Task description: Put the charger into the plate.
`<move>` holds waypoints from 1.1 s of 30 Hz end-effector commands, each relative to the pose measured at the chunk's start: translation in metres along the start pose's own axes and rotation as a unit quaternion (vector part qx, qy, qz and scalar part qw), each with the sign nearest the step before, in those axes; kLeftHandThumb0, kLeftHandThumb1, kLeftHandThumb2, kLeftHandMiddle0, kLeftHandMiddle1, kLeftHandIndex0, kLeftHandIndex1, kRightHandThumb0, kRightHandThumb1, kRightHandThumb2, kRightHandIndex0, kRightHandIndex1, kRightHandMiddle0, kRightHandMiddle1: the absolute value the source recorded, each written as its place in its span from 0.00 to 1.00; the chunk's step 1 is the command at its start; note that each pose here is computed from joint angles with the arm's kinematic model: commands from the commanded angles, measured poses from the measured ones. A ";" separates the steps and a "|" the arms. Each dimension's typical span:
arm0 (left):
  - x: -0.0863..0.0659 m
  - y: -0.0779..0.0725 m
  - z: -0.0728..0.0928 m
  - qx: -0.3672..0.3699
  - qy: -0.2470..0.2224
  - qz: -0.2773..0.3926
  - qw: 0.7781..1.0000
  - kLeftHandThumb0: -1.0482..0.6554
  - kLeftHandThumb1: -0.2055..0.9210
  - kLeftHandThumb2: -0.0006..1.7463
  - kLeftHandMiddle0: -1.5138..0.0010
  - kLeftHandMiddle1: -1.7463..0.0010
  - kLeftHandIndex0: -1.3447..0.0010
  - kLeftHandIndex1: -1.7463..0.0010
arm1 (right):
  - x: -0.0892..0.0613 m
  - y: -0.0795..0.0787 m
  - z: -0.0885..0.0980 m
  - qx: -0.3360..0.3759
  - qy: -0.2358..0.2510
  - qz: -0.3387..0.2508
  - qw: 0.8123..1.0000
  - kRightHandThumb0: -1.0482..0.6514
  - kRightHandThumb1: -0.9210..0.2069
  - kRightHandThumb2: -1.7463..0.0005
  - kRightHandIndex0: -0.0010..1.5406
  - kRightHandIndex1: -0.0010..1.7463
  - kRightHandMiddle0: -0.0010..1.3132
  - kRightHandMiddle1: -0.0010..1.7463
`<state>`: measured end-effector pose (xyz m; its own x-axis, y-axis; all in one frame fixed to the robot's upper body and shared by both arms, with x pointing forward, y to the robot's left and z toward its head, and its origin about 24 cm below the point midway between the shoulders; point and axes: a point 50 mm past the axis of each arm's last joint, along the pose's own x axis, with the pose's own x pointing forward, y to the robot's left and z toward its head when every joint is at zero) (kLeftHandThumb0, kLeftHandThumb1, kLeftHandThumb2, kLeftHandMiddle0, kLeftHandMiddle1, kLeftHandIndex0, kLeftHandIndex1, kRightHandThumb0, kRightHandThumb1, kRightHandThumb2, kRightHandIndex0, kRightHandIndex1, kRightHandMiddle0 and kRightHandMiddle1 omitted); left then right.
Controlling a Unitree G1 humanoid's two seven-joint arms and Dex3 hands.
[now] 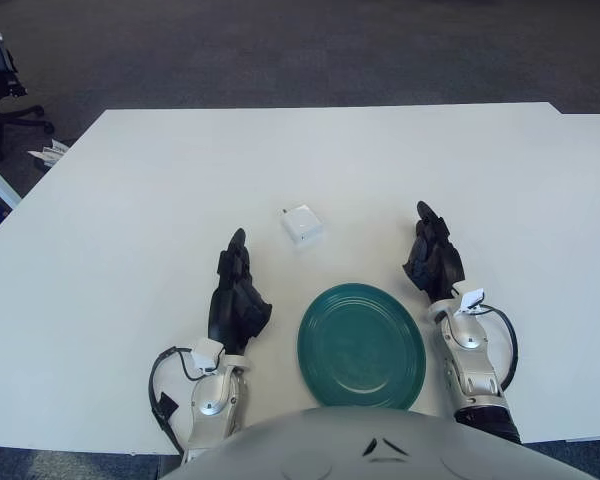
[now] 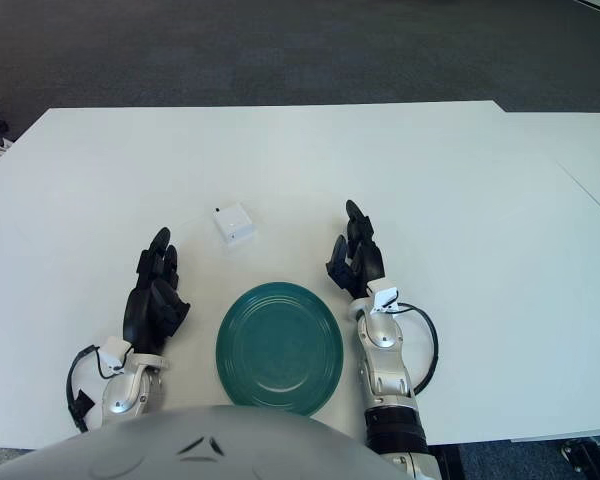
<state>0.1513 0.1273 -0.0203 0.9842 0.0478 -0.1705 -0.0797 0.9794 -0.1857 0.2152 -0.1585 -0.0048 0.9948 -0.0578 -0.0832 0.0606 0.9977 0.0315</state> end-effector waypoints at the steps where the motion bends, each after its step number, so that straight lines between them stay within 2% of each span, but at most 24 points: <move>1: -0.006 0.005 -0.016 0.019 0.050 0.015 0.998 0.04 1.00 0.61 0.96 1.00 1.00 0.86 | -0.030 -0.008 -0.049 -0.001 0.134 -0.017 0.991 0.20 0.00 0.44 0.09 0.00 0.00 0.18; 4: -0.004 0.006 -0.015 0.041 0.044 0.025 0.998 0.04 1.00 0.60 0.96 1.00 1.00 0.85 | -0.030 -0.009 -0.049 -0.003 0.135 -0.018 0.991 0.20 0.00 0.44 0.09 0.00 0.00 0.18; 10: -0.003 0.010 -0.011 0.139 0.029 0.057 0.988 0.03 1.00 0.60 0.92 0.99 1.00 0.79 | -0.032 -0.011 -0.050 -0.006 0.134 -0.020 0.991 0.21 0.00 0.43 0.09 0.00 0.00 0.18; 14: 0.012 0.007 0.013 0.243 0.014 0.079 0.967 0.02 1.00 0.57 0.90 0.98 1.00 0.77 | -0.033 -0.012 -0.050 -0.005 0.132 -0.020 0.991 0.21 0.00 0.43 0.09 0.00 0.00 0.17; 16: 0.016 0.005 0.018 0.272 0.015 0.086 0.958 0.01 1.00 0.54 0.90 0.99 1.00 0.76 | -0.033 -0.012 -0.050 -0.004 0.132 -0.019 0.991 0.21 0.00 0.43 0.09 0.00 0.00 0.17; 18: 0.024 0.005 0.022 0.320 0.004 0.093 0.943 0.00 1.00 0.51 0.91 0.99 1.00 0.76 | -0.033 -0.013 -0.051 -0.004 0.131 -0.019 0.991 0.21 0.00 0.43 0.09 0.00 0.00 0.17; 21: 0.034 0.000 0.035 0.420 -0.055 0.111 0.899 0.00 1.00 0.46 0.93 0.99 1.00 0.76 | -0.034 -0.014 -0.052 -0.005 0.132 -0.017 0.991 0.21 0.00 0.43 0.09 0.00 0.00 0.17; 25: 0.042 -0.004 0.053 0.512 -0.112 0.120 0.843 0.00 1.00 0.41 0.98 1.00 1.00 0.80 | -0.035 -0.015 -0.053 -0.009 0.135 -0.015 0.991 0.21 0.00 0.43 0.09 0.00 0.00 0.17; 29: 0.052 -0.012 0.074 0.554 -0.146 0.114 0.812 0.00 1.00 0.39 0.99 1.00 1.00 0.81 | -0.037 -0.015 -0.054 -0.010 0.136 -0.013 0.991 0.21 0.00 0.43 0.09 0.00 0.00 0.17; 33: 0.064 -0.024 0.084 0.585 -0.154 0.095 0.790 0.00 1.00 0.38 0.97 1.00 1.00 0.73 | -0.038 -0.015 -0.055 -0.007 0.137 -0.010 0.990 0.21 0.00 0.43 0.09 0.00 0.00 0.16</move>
<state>0.2162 0.1314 0.0408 0.9789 0.1312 0.1565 -0.2014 0.4944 0.8456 0.2103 -0.1641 -0.0058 0.9974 -0.0451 -0.0563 0.0457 0.9989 0.0101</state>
